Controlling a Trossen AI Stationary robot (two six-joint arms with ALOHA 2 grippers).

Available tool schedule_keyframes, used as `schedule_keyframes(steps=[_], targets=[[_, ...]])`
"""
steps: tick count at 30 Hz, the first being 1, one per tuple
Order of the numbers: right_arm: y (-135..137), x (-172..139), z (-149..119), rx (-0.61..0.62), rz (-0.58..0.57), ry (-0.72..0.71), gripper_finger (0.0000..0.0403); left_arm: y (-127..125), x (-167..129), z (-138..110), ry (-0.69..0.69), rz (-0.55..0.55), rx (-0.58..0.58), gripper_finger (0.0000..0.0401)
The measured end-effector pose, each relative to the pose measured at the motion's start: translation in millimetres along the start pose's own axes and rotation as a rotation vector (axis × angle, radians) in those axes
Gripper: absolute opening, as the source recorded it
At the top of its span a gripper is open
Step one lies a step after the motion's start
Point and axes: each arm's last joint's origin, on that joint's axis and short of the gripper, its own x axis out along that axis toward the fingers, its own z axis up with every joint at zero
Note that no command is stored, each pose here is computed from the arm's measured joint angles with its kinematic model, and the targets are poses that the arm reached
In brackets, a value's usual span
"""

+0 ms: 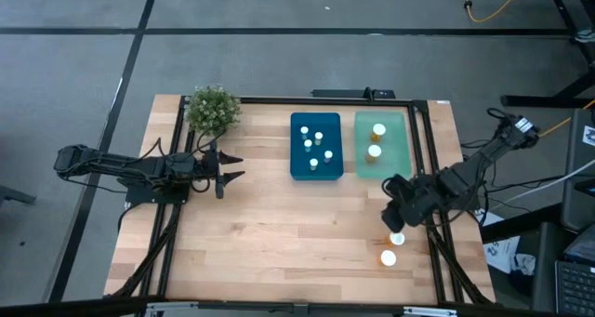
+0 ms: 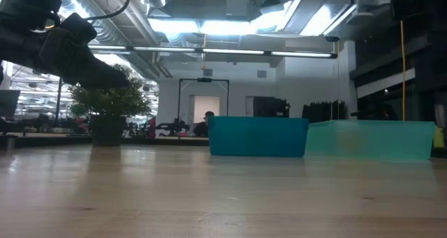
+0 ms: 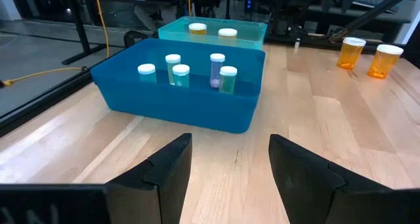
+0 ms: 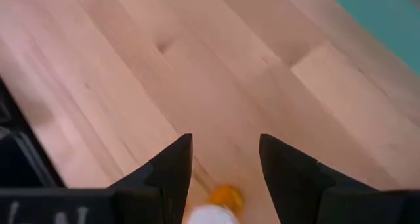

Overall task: Pick and place medicine bottles into bin by pill shape (circle, oval)
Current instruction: Put the large orange pill bottle into the green bin

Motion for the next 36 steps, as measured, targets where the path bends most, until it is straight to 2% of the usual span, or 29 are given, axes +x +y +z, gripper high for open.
schedule_keyframes(steps=[6, 15, 19, 24, 29, 33, 36], targets=[[-7.6, -2.0, -7.5, -0.055, -0.077, 0.032, 0.0195, 0.0, 0.0, 0.0, 0.000, 0.000, 0.000, 0.0195], [-7.9, -4.0, -15.7, -0.169, -0.073, 0.096, 0.0322, 0.0, 0.0, 0.1, 0.000, 0.000, 0.000, 0.0195], [-7.6, -3.9, -16.0, -0.230, -0.067, 0.105, 0.0361, 0.0, 0.0, 0.1, 0.000, 0.000, 0.000, 0.0195], [-7.6, -4.2, -18.0, -0.283, -0.048, 0.177, 0.0368, 0.0, 0.0, 0.1, 0.000, 0.000, 0.000, 0.0195], [-9.7, -2.4, -20.4, -0.410, -0.035, 0.236, 0.0367, 0.0, 0.0, 0.1, 0.000, 0.000, 0.000, 0.0195], [-10.2, 0.0, -25.2, -0.482, 0.022, 0.362, 0.0367, 0.0, 0.0, 0.1, 0.000, 0.000, 0.000, 0.0195], [-12.6, 1.8, -29.3, -0.488, -0.003, 0.456, 0.0367, 0.0, 0.0, 0.0, 0.000, 0.000, 0.000, 0.0195]])
